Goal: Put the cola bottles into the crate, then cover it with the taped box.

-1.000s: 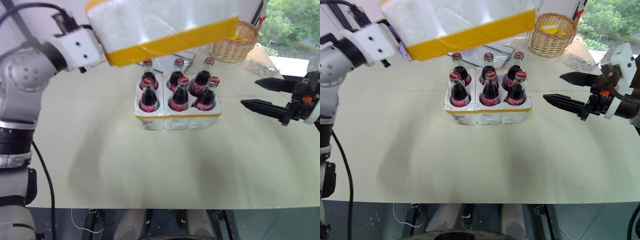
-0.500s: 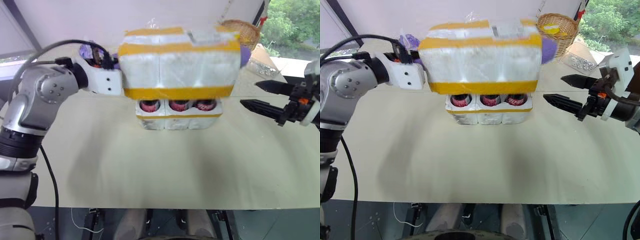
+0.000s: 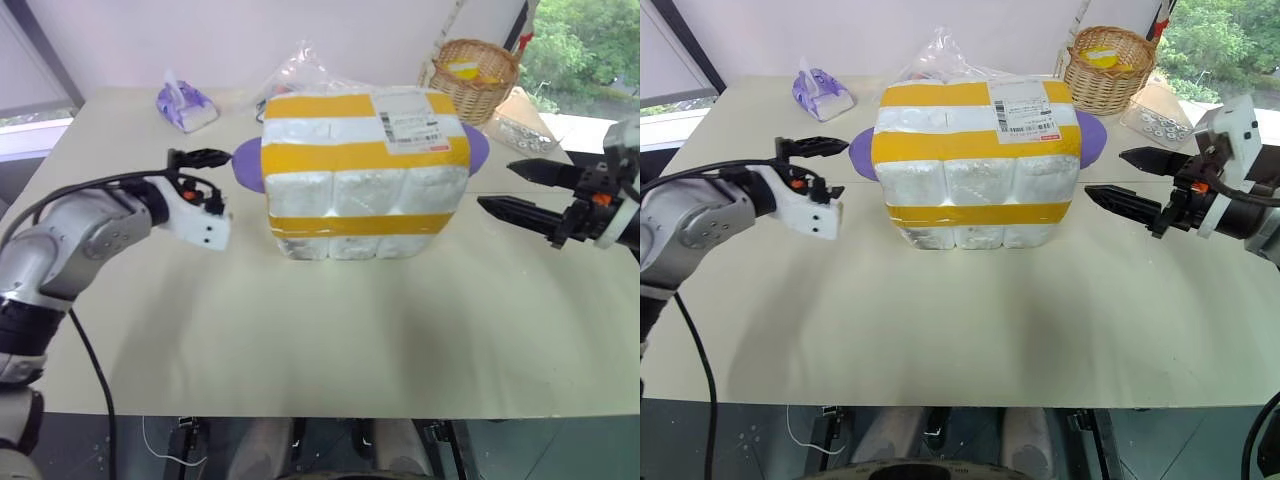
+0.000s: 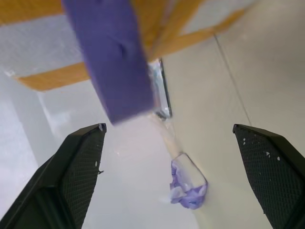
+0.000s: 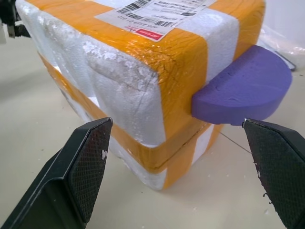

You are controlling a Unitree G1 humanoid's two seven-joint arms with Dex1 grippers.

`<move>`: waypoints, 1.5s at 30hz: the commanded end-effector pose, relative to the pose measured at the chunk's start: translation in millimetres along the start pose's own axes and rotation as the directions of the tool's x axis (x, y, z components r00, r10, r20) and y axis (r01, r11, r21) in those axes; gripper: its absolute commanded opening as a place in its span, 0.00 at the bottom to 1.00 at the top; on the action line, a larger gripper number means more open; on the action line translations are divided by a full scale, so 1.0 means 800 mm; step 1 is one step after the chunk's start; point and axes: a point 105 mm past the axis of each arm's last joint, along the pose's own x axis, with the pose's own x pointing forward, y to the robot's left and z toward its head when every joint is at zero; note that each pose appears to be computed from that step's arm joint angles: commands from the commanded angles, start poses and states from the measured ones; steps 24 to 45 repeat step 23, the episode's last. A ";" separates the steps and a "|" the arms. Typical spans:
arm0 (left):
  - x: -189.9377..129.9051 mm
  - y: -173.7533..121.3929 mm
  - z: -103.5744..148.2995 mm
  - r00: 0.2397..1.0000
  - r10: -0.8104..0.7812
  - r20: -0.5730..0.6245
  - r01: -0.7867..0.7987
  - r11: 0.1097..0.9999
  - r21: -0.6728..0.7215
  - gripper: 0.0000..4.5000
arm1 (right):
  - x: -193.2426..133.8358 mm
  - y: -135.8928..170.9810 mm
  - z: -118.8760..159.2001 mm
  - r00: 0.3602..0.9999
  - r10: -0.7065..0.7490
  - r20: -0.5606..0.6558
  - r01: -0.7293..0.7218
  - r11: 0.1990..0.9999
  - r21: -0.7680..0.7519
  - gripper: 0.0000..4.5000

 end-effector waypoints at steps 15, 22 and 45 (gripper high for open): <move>-0.131 0.054 -0.022 0.847 0.347 0.402 0.470 -0.137 -0.872 0.99 | 0.012 0.014 -0.001 0.994 0.109 0.030 -0.108 0.994 -0.020 1.00; -0.122 0.028 -0.029 0.915 0.181 0.361 0.381 -0.094 -0.920 0.99 | 0.018 0.017 -0.019 0.993 0.120 -0.022 -0.121 0.992 -0.048 1.00; -0.123 0.028 -0.026 0.913 0.175 0.367 0.386 -0.087 -0.918 0.99 | 0.018 0.017 -0.019 0.992 0.120 -0.023 -0.121 0.991 -0.048 1.00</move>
